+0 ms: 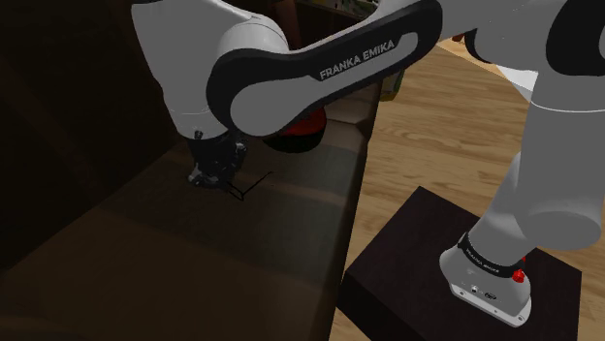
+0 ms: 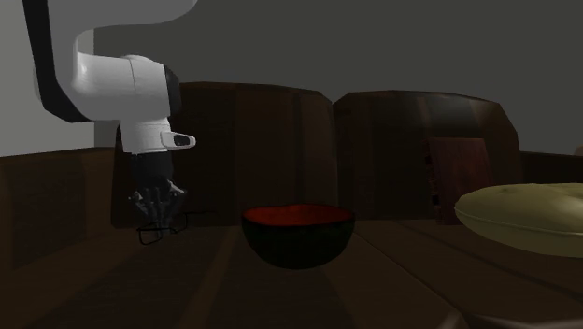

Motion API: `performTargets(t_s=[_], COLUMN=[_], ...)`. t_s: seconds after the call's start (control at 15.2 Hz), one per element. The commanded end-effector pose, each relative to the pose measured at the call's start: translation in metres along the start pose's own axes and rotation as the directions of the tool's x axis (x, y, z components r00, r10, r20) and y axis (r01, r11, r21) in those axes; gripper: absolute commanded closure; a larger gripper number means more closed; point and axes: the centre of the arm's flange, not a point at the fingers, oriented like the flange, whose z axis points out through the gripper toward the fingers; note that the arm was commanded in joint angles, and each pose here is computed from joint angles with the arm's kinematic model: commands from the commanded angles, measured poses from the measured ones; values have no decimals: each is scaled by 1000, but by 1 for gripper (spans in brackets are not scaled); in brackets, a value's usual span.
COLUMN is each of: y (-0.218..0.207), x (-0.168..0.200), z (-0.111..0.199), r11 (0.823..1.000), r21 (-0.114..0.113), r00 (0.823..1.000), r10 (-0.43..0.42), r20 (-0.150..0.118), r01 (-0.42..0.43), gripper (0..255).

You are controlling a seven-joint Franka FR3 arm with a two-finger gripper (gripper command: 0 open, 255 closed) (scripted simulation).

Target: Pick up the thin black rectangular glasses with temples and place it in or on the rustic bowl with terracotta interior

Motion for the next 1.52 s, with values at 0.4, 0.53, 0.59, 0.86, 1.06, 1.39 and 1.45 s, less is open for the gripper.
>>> performTargets(t_s=[0.4, 0.53, 0.59, 0.86, 1.06, 1.39, 1.45], y=[4, 5, 6, 8, 9, 12, 12], x=[4, 5, 6, 8, 9, 11, 12], z=[-42, -52, -58, -78, -94, -120, -126], r11=[1000, 1000, 1000, 1000, 1000, 1000, 1000], r21=[0, 0, 0, 0, 0, 0, 0], r00=[1000, 1000, 1000, 1000, 1000, 1000, 1000], r10=[0, 0, 0, 0, 0, 0, 0], r20=[0, 0, 0, 0, 0, 0, 0], r01=[0, 0, 0, 0, 0, 0, 0], gripper=[255, 255, 255, 255, 255, 255, 255])
